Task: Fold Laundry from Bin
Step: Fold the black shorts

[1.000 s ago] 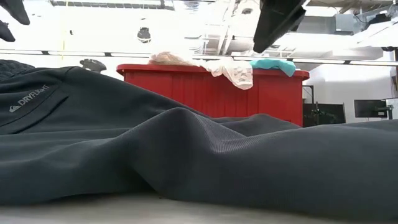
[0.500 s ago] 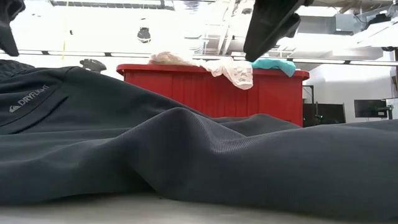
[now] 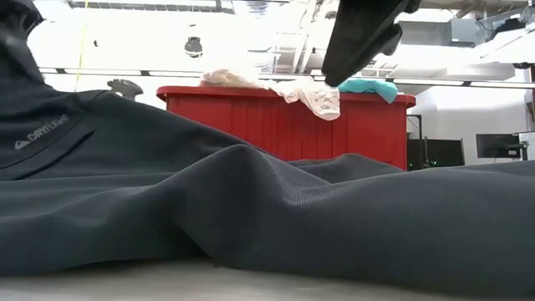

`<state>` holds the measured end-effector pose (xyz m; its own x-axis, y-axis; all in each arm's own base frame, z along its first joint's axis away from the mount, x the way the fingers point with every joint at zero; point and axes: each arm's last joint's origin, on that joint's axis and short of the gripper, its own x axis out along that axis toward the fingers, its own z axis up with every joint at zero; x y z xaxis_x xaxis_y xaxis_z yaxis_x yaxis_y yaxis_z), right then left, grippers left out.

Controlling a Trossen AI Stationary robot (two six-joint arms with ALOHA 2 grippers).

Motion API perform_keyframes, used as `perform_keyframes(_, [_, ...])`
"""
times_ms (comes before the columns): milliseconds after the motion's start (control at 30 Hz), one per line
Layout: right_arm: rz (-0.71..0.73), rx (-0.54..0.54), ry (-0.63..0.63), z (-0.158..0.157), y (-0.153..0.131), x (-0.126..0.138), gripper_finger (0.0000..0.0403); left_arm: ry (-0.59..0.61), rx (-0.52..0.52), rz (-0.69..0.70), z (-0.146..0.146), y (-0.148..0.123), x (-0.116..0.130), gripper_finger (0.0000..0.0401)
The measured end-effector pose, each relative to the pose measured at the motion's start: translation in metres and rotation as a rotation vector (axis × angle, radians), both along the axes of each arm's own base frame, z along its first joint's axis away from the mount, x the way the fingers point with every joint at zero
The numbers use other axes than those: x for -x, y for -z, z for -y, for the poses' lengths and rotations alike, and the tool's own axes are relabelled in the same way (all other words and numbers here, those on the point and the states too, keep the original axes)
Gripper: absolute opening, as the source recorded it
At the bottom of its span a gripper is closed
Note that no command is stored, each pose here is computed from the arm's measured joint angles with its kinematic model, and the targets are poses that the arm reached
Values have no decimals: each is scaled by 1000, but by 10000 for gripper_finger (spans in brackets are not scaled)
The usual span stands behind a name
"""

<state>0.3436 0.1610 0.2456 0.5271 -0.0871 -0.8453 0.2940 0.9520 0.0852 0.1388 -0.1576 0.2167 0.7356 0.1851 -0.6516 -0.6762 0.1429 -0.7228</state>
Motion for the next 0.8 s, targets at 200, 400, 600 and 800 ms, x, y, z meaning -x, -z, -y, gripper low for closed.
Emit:
perform_keyframes(200, [1, -14, 20, 1, 12, 1, 116, 27, -48, 33, 3, -40, -4, 2])
perform_keyframes(400, [7, -17, 27, 3, 12, 0, 116, 44, -15, -10, 5, -55, -3, 1])
perform_keyframes(600, [2, -11, 21, 3, 12, 0, 116, 25, 11, -180, 13, -37, 4, 0])
perform_keyframes(800, [2, 0, 11, 5, 12, -1, 116, 33, -30, -296, 17, -25, 5, 0])
